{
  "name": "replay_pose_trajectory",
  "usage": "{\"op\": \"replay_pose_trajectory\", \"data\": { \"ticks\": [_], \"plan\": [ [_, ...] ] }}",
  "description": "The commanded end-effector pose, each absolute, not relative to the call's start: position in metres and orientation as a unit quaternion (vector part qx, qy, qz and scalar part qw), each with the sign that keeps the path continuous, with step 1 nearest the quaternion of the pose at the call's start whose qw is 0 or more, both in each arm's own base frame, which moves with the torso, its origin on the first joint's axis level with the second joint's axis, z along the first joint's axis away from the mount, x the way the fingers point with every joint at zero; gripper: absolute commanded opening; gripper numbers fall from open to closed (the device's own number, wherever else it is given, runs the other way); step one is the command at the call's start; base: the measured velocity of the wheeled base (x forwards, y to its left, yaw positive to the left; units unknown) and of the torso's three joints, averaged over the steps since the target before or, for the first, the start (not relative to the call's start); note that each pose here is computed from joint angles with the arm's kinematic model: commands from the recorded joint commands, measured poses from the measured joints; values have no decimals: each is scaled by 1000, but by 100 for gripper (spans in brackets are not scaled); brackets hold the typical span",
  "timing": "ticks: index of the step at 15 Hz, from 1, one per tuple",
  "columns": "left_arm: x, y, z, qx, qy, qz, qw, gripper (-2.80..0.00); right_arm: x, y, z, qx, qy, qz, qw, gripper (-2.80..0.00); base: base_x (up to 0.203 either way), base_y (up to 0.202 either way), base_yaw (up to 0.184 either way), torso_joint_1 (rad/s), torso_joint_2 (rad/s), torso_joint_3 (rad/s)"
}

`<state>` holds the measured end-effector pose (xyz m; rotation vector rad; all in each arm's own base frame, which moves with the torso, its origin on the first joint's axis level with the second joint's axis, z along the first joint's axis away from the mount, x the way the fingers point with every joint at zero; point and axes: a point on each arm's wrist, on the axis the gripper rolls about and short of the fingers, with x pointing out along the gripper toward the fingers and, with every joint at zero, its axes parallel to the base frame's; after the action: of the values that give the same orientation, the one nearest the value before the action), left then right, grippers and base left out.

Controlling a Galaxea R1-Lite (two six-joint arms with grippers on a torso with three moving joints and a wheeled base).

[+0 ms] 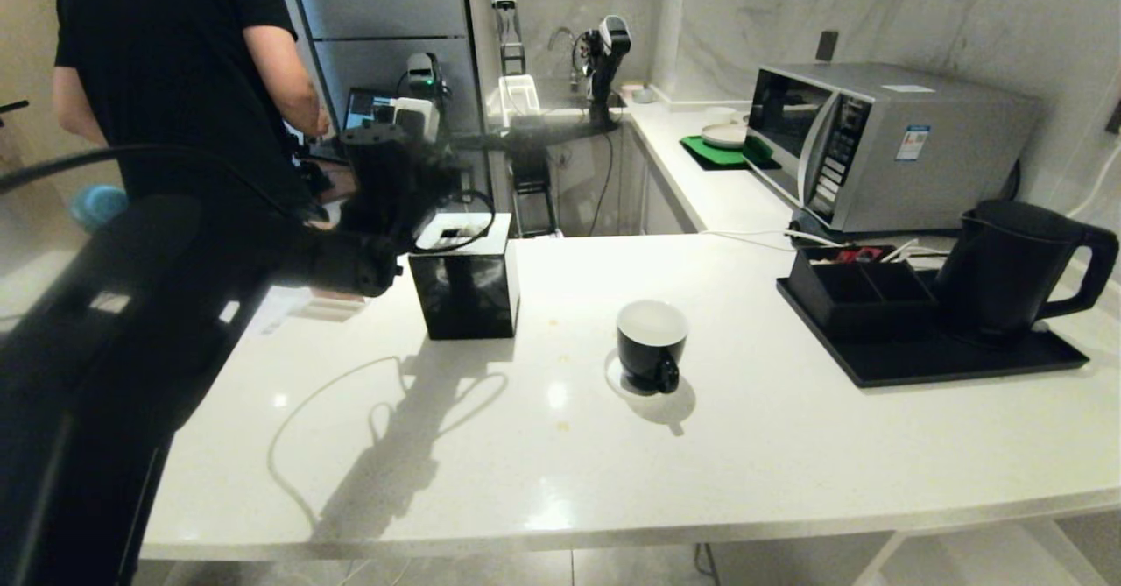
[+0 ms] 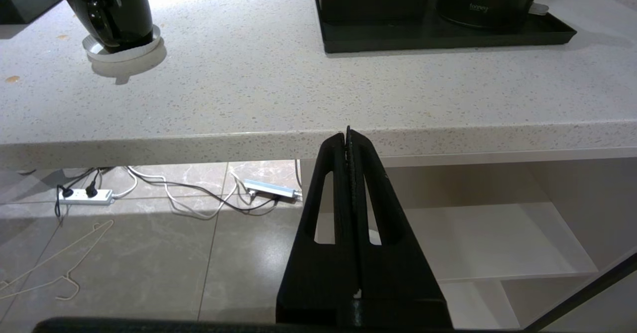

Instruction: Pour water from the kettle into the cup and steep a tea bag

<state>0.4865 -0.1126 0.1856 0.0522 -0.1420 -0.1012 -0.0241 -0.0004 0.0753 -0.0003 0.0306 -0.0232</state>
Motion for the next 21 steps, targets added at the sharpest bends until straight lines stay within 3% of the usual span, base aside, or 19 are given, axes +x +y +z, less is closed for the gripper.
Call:
{"op": "replay_pose_trajectory", "data": {
  "ticks": [1,21],
  "plan": [
    [488,-113,178,28,-64,-51,996,-280,-24,0,75,0,16,-12,1000,-280,0,0,0,0,0,0],
    [486,-113,161,23,-64,-51,996,-280,-24,0,75,0,16,-12,1000,-280,0,0,0,0,0,0]
  ]
}}
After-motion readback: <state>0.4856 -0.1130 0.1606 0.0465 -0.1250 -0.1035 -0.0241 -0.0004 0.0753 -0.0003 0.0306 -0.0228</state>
